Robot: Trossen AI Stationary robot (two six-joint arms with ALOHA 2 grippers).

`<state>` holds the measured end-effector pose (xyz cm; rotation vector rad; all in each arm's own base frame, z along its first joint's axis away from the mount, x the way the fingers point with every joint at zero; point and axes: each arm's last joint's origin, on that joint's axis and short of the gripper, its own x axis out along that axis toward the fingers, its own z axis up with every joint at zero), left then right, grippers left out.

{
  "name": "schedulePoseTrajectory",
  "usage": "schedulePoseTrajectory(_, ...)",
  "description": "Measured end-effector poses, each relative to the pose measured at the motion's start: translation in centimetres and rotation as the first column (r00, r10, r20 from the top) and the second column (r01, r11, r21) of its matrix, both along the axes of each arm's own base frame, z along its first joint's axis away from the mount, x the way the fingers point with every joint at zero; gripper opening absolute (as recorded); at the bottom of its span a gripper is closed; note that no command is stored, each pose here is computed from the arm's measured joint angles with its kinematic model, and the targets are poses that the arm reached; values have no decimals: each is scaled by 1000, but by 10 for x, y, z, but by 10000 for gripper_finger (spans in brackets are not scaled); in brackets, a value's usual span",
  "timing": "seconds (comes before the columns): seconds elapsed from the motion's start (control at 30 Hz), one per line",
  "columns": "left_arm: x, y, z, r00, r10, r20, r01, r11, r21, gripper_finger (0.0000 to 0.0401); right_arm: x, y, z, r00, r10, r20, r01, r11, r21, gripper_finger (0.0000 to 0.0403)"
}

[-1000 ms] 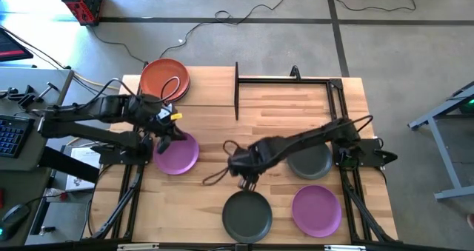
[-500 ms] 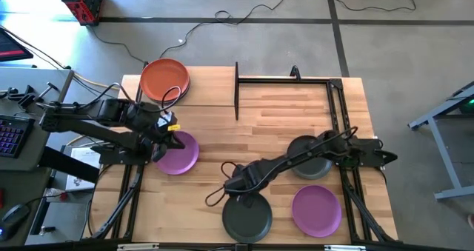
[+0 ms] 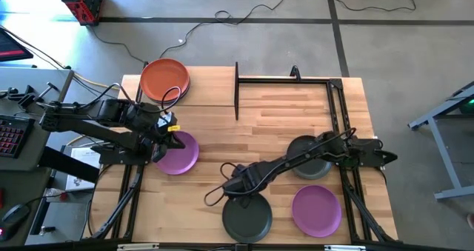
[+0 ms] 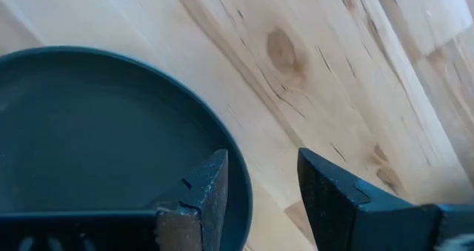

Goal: Place and stack plates onto a shelf
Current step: Put the bottom black plate on the shelf

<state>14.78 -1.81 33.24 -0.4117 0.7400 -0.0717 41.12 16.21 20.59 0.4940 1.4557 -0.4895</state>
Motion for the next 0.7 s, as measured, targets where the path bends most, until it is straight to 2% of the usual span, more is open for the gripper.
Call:
schedulePoseTrajectory(0.3, 0, 0, 0, 1000, -1, -5, 1, 1000, 1, 1, 9, 3, -8, 984, 167, 58, -167, 986, -4, 142)
schedulePoseTrajectory(0.6, -1, 0, -1, 1000, -1, -15, 1, 1000, 4, 1, 14, 7, -29, 973, 229, 18, -230, 973, 35, 142)
schedulePoseTrajectory(0.7, -1, 0, -1, 1000, 0, -15, 1, 1000, 4, 1, 14, 6, -30, 974, 227, 12, -227, 974, 17, 142)
